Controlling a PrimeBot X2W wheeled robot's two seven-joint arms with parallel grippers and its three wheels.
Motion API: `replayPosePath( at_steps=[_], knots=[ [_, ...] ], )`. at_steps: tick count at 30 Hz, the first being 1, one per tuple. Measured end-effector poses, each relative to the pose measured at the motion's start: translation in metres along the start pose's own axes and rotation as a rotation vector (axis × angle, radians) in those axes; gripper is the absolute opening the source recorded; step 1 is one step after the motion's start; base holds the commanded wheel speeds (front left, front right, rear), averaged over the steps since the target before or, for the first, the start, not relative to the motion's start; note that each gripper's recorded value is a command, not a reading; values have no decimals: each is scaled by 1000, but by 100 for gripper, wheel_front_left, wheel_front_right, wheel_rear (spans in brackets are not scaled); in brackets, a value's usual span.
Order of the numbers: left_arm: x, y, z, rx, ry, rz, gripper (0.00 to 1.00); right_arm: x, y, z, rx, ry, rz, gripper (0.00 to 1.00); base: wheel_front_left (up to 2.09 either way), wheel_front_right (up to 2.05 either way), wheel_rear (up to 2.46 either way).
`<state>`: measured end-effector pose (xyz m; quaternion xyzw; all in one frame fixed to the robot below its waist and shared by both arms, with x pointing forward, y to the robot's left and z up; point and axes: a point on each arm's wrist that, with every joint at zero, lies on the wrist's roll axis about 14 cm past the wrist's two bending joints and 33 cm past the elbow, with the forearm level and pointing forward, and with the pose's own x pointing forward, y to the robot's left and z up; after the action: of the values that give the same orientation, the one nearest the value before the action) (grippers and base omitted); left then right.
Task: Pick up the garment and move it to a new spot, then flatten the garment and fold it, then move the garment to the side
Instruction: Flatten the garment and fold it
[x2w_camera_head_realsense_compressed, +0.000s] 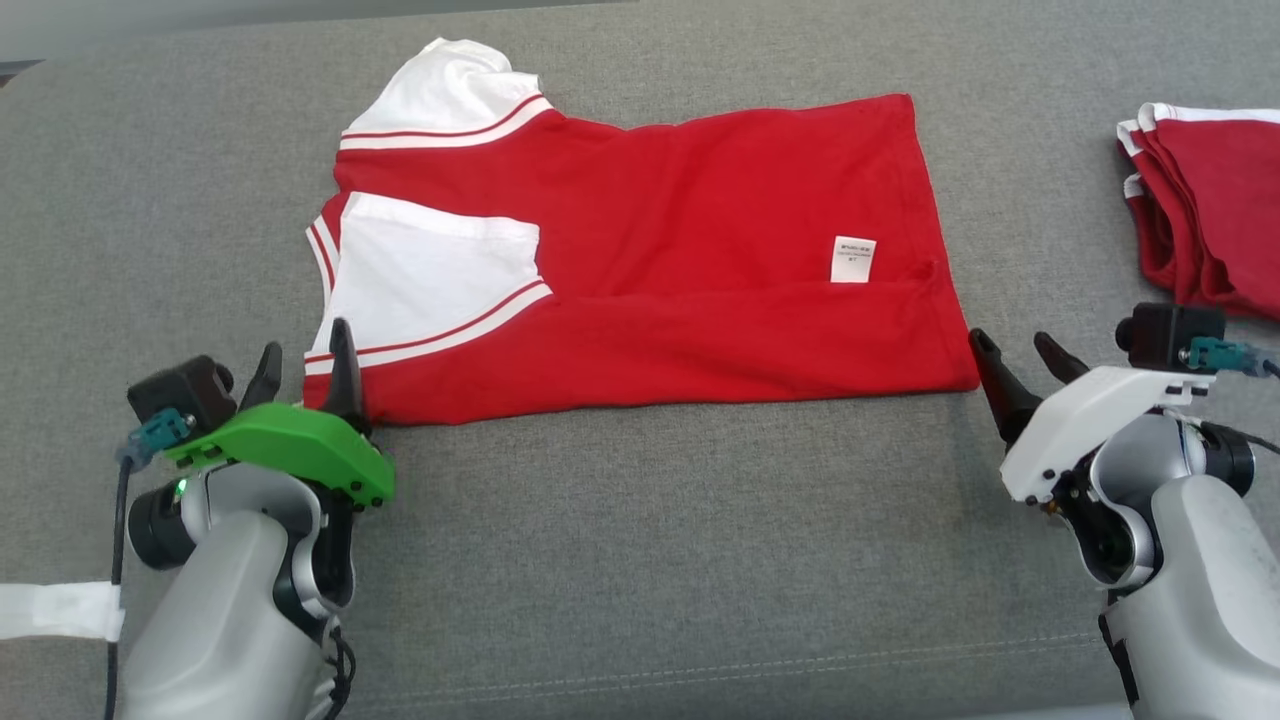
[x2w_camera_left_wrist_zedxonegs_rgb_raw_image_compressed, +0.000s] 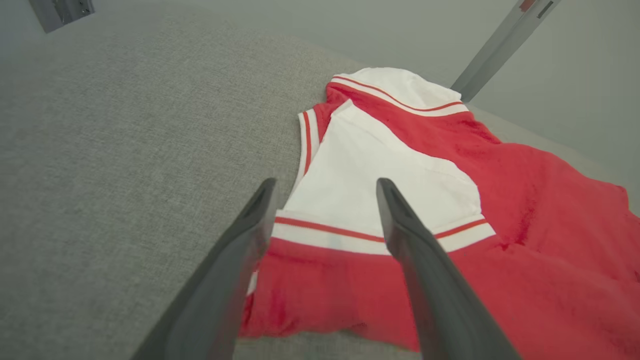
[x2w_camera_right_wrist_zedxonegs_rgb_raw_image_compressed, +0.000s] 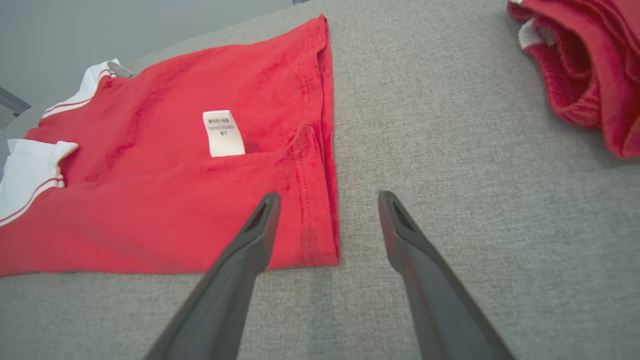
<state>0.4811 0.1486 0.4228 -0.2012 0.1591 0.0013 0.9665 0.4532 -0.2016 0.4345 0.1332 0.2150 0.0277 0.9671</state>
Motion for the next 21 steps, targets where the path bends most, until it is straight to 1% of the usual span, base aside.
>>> replayPosePath(
  at_steps=[4,9,13,21],
  knots=[
    [-11,12,-15,73,40,36,100,-7,-3,-8,-11,-3,-23,100,0,0,0],
    [-15,18,-21,109,63,65,100,-7,0,-6,-5,-25,-27,100,0,0,0],
    [-17,24,-26,150,97,86,100,-5,7,-9,-15,-14,-15,100,0,0,0],
    [-22,27,-45,209,200,88,100,0,9,-9,-91,14,-21,100,0,0,0]
  ],
)
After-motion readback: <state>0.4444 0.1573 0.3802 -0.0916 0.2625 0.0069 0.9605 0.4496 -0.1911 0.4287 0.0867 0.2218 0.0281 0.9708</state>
